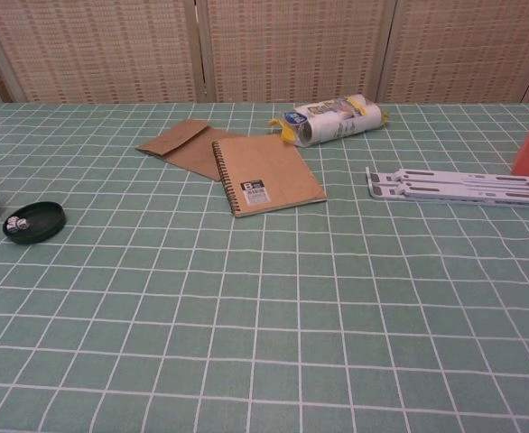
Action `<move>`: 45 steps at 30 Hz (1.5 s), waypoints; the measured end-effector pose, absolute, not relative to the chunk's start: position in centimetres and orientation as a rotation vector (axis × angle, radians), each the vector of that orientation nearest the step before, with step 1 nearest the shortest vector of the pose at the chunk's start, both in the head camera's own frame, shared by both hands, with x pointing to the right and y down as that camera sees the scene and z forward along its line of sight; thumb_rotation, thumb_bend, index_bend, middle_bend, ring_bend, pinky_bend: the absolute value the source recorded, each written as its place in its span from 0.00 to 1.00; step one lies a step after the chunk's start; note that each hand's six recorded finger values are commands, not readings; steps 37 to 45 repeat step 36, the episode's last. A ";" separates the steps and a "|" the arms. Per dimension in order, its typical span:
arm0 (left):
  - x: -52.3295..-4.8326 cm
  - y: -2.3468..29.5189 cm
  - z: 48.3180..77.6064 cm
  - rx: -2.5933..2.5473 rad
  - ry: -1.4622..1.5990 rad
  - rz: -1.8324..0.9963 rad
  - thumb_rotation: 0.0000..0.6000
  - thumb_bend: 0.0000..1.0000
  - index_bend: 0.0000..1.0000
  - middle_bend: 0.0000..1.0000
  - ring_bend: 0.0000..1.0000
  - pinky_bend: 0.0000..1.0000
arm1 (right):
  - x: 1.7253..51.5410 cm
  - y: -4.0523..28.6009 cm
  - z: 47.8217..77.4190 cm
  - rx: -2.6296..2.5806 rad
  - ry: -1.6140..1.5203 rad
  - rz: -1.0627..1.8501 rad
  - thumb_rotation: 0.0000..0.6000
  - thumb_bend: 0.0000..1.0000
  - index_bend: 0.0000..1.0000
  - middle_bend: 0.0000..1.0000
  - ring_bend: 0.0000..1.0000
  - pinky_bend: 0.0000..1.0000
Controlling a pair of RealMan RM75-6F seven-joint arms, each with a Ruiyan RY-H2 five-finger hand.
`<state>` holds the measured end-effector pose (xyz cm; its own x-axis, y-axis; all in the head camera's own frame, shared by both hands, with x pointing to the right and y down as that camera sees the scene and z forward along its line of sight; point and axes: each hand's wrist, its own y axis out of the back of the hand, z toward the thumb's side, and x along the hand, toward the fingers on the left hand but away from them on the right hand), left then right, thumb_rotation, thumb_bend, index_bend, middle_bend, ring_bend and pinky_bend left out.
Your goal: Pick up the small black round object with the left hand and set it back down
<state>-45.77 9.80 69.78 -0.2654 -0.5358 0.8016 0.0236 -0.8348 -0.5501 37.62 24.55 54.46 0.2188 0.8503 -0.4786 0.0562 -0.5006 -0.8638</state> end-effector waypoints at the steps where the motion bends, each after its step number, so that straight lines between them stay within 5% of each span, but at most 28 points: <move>1: -45.9 10.1 70.1 -1.642 0.618 -2.166 1.00 0.41 0.35 0.31 0.29 0.46 | 37.6 24.6 54.5 -1.755 -0.843 1.359 1.00 0.09 0.00 0.00 0.00 0.00; 7: -45.9 11.1 71.0 -1.700 0.591 -2.187 1.00 0.41 0.00 0.02 0.02 0.27 | 37.3 24.7 54.9 -1.758 -0.830 1.364 1.00 0.09 0.00 0.00 0.00 0.00; 11: -45.3 11.0 71.0 -1.750 0.601 -2.164 1.00 0.42 0.00 0.00 0.00 0.10 | 37.3 24.7 54.9 -1.752 -0.821 1.372 1.00 0.11 0.00 0.00 0.00 0.00; 22: -45.0 11.1 68.9 -1.741 0.699 -2.036 1.00 0.39 0.00 0.00 0.00 0.01 | 37.2 24.9 54.7 -1.761 -0.821 1.363 1.00 0.12 0.00 0.00 0.00 0.00; 28: -43.8 14.1 65.5 -1.734 0.769 -1.778 1.00 0.40 0.00 0.00 0.00 0.00 | 36.7 25.4 55.2 -1.791 -0.796 1.355 1.00 0.12 0.00 0.00 0.00 0.00; 36: -40.9 22.4 58.5 -1.756 0.817 -1.280 1.00 0.42 0.00 0.00 0.00 0.00 | 36.5 26.0 55.1 -1.794 -0.783 1.361 1.00 0.12 0.00 0.00 0.00 0.00; 45: -40.9 22.4 58.5 -1.756 0.817 -1.280 1.00 0.42 0.00 0.00 0.00 0.00 | 36.5 26.0 55.1 -1.794 -0.783 1.361 1.00 0.12 0.00 0.00 0.00 0.00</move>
